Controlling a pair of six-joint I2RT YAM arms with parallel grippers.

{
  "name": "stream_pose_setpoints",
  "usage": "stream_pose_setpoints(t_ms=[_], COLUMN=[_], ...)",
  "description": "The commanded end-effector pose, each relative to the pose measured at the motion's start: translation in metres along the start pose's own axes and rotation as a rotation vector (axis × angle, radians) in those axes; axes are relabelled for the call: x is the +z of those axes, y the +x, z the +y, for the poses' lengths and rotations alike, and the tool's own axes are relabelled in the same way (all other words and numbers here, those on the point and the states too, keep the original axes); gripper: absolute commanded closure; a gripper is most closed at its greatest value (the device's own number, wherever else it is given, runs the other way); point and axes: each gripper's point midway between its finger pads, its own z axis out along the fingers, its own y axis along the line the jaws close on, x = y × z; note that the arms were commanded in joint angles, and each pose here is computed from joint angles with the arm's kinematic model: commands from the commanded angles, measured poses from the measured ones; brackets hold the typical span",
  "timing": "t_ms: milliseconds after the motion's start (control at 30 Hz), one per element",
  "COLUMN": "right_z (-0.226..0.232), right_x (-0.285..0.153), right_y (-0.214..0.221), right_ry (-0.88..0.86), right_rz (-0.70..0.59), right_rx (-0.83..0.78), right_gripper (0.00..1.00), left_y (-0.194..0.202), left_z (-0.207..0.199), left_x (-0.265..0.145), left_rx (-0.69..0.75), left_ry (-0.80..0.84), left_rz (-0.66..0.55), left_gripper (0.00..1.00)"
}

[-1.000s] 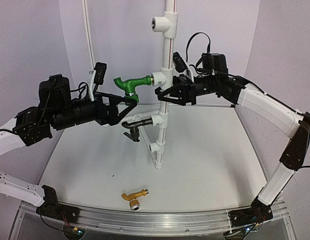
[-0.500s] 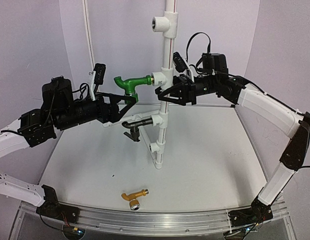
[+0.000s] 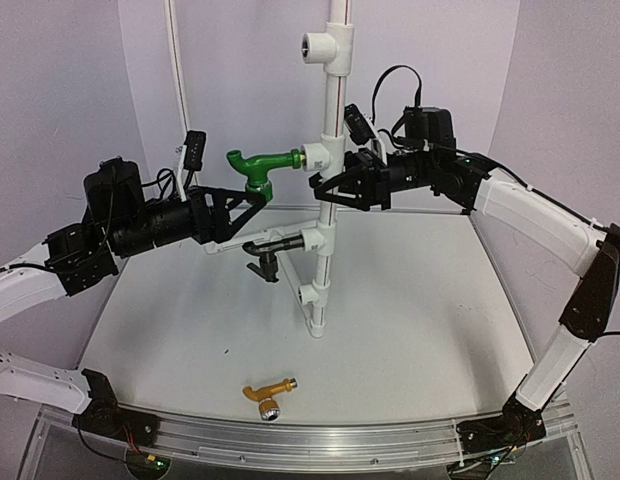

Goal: Install the water faucets

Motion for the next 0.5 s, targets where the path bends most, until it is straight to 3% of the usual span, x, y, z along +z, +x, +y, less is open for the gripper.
stream_pose_setpoints(t_ms=[0, 233, 467], right_z=[0.024, 0.026, 0.024], right_x=[-0.008, -0.009, -0.008], right_y=[0.001, 0.005, 0.010], right_ry=[-0.073, -0.070, -0.065], right_rz=[0.012, 0.016, 0.023], right_rx=[0.108, 0.112, 0.124], right_gripper=[1.00, 1.00, 1.00], left_y=[-0.025, -0.021, -0.016], left_z=[0.045, 0.058, 0.040], left_x=[-0.002, 0.005, 0.003], left_rx=[-0.054, -0.083, -0.039], left_ry=[-0.126, -0.110, 0.009], left_rz=[-0.108, -0.115, -0.129], left_gripper=[0.12, 0.13, 0.20])
